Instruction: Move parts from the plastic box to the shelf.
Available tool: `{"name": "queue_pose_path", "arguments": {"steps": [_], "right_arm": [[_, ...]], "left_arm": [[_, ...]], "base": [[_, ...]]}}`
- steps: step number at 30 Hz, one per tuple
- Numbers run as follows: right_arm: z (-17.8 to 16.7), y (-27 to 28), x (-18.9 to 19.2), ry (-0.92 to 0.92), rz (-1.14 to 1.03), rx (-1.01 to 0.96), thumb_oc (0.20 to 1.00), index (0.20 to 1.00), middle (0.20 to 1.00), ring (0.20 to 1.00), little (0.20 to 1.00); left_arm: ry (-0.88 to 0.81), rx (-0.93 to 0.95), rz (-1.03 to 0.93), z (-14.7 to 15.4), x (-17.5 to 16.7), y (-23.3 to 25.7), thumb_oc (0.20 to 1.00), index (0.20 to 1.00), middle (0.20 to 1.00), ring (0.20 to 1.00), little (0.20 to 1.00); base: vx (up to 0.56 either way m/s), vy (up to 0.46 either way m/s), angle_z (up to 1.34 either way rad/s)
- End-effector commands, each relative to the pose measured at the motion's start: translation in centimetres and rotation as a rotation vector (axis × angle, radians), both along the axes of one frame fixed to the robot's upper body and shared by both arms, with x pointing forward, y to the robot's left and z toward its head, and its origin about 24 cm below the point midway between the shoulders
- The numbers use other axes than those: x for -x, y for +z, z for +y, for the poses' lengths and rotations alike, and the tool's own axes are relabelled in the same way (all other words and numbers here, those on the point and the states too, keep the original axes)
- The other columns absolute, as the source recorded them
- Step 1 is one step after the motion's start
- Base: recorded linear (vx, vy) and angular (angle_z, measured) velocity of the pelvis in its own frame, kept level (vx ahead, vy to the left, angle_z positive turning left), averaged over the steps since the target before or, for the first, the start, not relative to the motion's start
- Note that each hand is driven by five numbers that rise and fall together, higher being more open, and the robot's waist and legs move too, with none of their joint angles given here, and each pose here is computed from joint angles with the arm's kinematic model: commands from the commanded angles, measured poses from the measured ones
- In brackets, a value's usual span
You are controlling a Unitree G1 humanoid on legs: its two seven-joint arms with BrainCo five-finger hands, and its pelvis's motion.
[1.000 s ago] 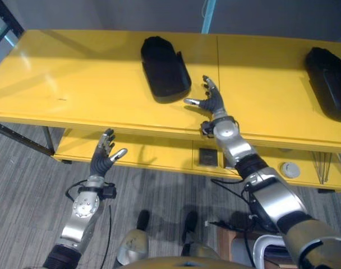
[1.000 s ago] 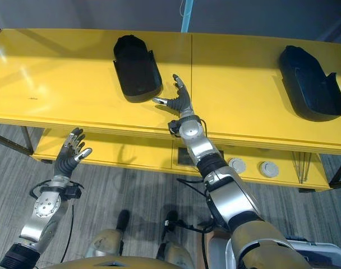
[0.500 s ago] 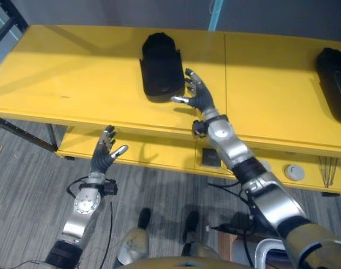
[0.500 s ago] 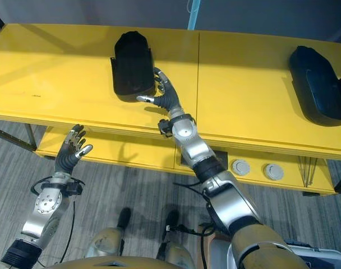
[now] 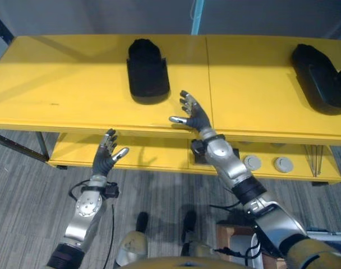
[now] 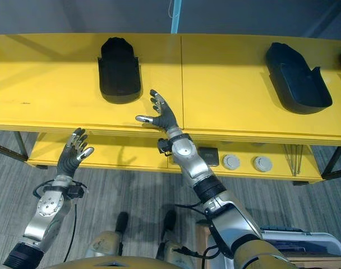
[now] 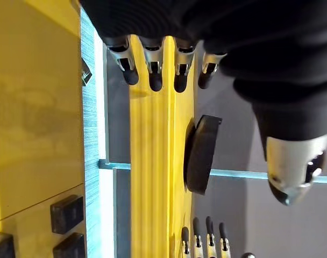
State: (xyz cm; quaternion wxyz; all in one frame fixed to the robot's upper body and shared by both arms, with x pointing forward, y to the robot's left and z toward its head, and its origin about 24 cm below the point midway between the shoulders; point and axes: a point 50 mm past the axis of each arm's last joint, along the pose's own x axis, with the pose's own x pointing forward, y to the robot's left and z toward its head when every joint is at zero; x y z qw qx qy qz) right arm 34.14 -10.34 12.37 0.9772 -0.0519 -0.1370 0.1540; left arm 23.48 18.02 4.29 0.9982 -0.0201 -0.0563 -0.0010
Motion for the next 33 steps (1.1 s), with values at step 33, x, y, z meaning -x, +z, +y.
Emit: {"name": "queue_pose_path", "arguments": {"steps": [33], "right_arm": [[3.7, 6.1, -1.8, 0.052, -0.186, -0.007, 1.000, 1.000, 1.000, 1.000, 1.000]], "left_arm": [[-0.044, -0.032, -0.083, -0.4, -0.9, 1.7, 1.000, 1.000, 1.000, 1.000, 1.000]], "base": [[0.00, 0.003, 0.03]]}}
